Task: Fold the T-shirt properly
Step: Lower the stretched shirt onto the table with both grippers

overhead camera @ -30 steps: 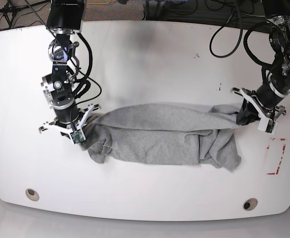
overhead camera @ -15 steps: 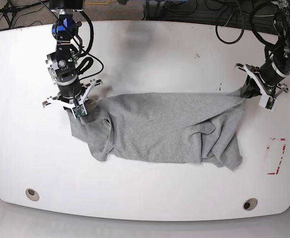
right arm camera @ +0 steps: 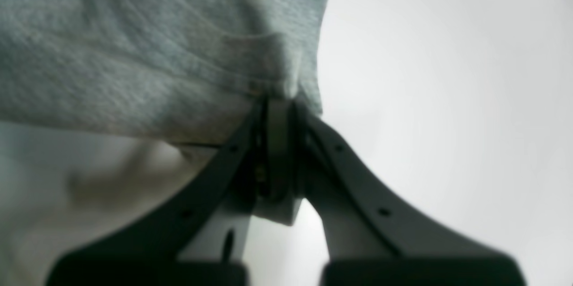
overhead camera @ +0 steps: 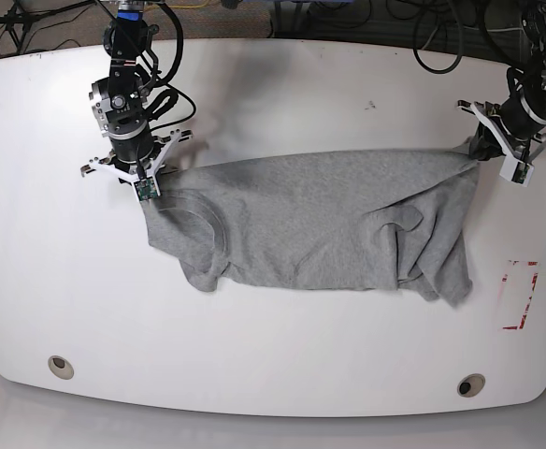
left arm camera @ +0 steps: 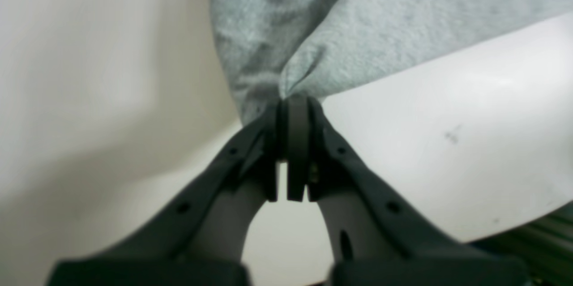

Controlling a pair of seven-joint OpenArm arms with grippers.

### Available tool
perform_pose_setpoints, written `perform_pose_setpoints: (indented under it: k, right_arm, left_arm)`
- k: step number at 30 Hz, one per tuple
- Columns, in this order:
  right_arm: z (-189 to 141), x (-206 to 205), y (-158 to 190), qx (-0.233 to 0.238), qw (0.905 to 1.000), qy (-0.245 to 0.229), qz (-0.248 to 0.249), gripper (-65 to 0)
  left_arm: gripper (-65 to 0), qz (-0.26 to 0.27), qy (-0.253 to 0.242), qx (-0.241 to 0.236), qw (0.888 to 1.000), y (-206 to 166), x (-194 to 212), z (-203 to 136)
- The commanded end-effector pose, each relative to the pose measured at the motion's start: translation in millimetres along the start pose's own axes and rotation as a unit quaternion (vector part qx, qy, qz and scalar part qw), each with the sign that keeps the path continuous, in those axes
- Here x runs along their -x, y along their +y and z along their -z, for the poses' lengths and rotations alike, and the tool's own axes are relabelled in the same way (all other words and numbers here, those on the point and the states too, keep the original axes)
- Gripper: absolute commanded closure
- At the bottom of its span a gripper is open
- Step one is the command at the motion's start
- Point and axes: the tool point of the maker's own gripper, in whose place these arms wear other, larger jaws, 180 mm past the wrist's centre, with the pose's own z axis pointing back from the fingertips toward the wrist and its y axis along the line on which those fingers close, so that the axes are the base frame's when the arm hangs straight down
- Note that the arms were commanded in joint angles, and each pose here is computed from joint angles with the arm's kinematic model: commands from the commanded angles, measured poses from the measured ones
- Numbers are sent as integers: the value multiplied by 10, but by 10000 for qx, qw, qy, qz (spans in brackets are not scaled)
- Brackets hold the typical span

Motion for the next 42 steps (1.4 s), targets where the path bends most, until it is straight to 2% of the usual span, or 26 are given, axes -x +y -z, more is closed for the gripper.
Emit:
perform_pose_setpoints:
  k: [1, 32, 34, 40, 42]
  right_arm:
    - [-29, -84, -65, 98, 9998, -175, -12, 0]
    - [-40, -29, 48, 9, 9999, -108, 112, 0]
    - [-40, -29, 48, 9, 9999, -108, 112, 0]
    - [-40, -32, 48, 9, 9999, -116, 112, 0]
    - [-38, -38, 45, 12, 9999, -123, 112, 0]
  left_arm:
    - [0, 172, -92, -104, 9998, 47, -74, -39]
    - [-10, 163, 76, -114, 9998, 38, 46, -50]
    - [-67, 154, 133, -121, 9997, 42, 65, -50]
    - [-357, 112, 114, -133, 9998, 47, 21, -35]
    - [-422, 33, 21, -138, 9999, 38, -18, -22]
